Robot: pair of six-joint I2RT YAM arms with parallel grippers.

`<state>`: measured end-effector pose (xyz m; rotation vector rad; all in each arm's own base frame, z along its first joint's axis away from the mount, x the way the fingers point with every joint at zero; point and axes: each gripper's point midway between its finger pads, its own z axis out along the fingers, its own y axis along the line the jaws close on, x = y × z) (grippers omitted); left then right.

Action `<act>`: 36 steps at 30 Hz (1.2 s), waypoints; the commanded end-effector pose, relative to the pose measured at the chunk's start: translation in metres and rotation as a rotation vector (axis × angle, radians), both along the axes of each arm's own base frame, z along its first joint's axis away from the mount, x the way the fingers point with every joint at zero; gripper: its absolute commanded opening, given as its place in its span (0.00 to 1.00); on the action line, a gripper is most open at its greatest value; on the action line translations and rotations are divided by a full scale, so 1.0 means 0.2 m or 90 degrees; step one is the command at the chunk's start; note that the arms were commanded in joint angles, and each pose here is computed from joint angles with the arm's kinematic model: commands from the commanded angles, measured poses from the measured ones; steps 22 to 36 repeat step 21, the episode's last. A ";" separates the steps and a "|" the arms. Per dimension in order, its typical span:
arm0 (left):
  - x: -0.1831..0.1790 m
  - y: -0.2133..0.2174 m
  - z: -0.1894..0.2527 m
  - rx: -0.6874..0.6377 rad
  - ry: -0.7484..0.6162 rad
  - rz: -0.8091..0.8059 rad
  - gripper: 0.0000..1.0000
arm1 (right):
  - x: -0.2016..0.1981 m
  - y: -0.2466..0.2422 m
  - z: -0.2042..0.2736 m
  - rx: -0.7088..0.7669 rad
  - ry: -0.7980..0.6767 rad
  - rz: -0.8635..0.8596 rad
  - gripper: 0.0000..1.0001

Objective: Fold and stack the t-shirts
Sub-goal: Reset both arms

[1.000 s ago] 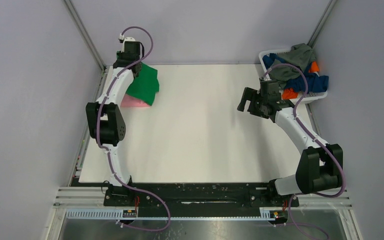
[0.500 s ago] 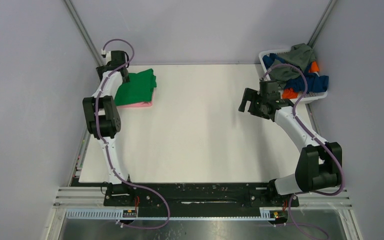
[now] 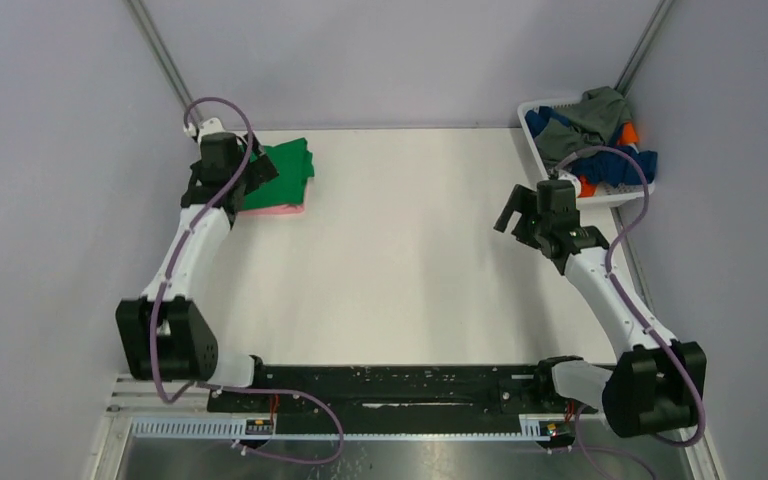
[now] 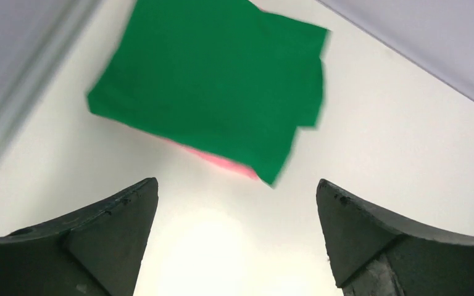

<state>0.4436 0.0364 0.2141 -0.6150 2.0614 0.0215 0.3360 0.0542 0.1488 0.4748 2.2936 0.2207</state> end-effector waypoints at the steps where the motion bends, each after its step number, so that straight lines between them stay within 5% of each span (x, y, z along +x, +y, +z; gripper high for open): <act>1: -0.17 -0.34 0.03 -0.107 -0.084 -0.123 0.99 | -0.11 -0.11 -0.04 -0.002 -0.027 -0.082 0.99; 8: -0.53 -0.63 -0.14 -0.120 -0.087 -0.219 0.99 | -0.31 -0.23 -0.15 -0.046 -0.074 -0.118 1.00; 13: -0.67 -0.64 -0.28 -0.130 -0.077 -0.219 0.99 | -0.39 -0.27 -0.15 -0.036 -0.127 -0.150 1.00; 19: -0.70 -0.61 -0.26 -0.121 -0.096 -0.211 0.99 | -0.40 -0.27 -0.10 -0.034 -0.196 -0.143 0.99; 36: -0.69 -0.61 -0.22 -0.115 -0.108 -0.212 0.99 | -0.40 -0.29 -0.09 -0.041 -0.200 -0.149 0.99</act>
